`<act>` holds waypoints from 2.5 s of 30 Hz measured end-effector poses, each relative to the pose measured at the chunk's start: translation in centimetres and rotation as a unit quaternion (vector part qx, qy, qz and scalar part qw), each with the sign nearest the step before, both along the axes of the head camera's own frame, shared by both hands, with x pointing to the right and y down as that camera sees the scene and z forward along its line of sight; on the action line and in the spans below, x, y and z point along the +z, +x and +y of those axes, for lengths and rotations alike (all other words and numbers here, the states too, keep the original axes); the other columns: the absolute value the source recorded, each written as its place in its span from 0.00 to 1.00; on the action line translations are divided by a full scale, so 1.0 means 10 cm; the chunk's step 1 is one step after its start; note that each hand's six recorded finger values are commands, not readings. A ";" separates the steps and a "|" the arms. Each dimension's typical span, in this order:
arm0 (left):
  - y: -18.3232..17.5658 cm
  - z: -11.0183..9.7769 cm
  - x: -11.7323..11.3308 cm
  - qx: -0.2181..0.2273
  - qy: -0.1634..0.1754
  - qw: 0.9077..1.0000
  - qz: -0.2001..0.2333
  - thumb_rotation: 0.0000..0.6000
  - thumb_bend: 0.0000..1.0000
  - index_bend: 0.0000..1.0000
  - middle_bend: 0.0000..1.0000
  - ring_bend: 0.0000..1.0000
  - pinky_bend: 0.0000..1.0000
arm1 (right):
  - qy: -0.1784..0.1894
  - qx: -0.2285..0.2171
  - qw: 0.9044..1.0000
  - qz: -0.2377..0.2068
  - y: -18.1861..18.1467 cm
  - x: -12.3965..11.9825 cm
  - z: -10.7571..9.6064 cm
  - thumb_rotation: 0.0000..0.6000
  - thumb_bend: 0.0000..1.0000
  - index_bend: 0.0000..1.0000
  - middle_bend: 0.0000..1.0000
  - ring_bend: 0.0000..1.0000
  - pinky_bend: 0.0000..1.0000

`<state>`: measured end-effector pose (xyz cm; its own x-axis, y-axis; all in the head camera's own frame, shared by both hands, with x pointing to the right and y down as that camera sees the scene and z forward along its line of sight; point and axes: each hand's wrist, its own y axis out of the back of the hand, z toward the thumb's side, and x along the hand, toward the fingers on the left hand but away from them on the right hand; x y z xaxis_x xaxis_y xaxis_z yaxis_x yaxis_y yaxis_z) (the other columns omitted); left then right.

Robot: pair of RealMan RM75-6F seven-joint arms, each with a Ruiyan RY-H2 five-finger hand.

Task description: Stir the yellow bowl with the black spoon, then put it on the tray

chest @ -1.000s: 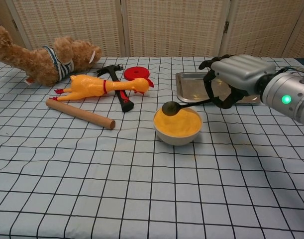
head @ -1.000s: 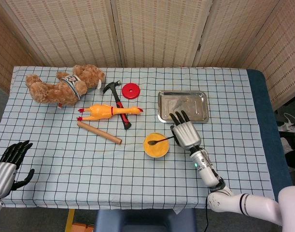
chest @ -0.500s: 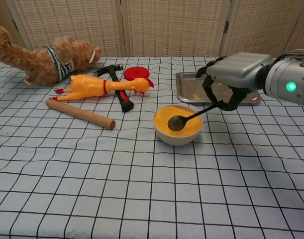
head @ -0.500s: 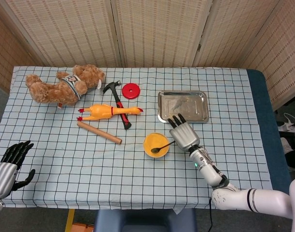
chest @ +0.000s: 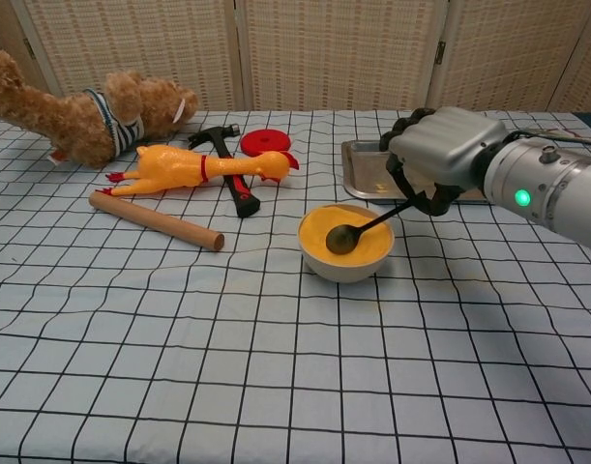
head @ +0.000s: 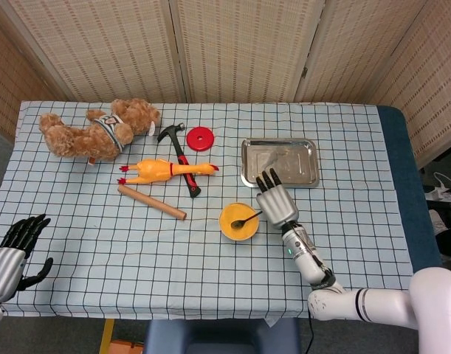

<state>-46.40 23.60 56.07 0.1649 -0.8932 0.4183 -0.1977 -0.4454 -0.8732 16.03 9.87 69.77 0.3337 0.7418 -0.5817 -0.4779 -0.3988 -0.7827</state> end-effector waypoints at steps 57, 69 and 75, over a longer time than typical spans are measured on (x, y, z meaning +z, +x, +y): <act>-0.02 -0.01 0.00 -0.005 0.000 1.000 -0.001 1.00 0.42 0.00 0.00 0.00 0.07 | 0.033 0.004 0.999 -0.038 -0.01 0.06 0.02 1.00 0.54 0.81 0.13 0.00 0.00; 0.00 0.00 0.01 -0.002 -0.002 1.000 -0.003 1.00 0.42 0.00 0.00 0.00 0.07 | 0.039 0.018 0.997 -0.066 0.11 -0.06 -0.06 1.00 0.54 0.81 0.14 0.00 0.00; -0.01 -0.01 0.04 -0.002 -0.005 1.000 -0.004 1.00 0.42 0.00 0.00 0.00 0.07 | 0.054 0.023 0.997 -0.054 0.13 0.03 -0.14 1.00 0.54 0.81 0.14 0.00 0.01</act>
<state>-46.46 23.50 56.46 0.1579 -0.8893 0.4292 -0.1919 -0.4540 -0.8701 17.35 8.48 70.10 0.3543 0.8139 -0.4606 -0.3715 -0.3295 -0.8680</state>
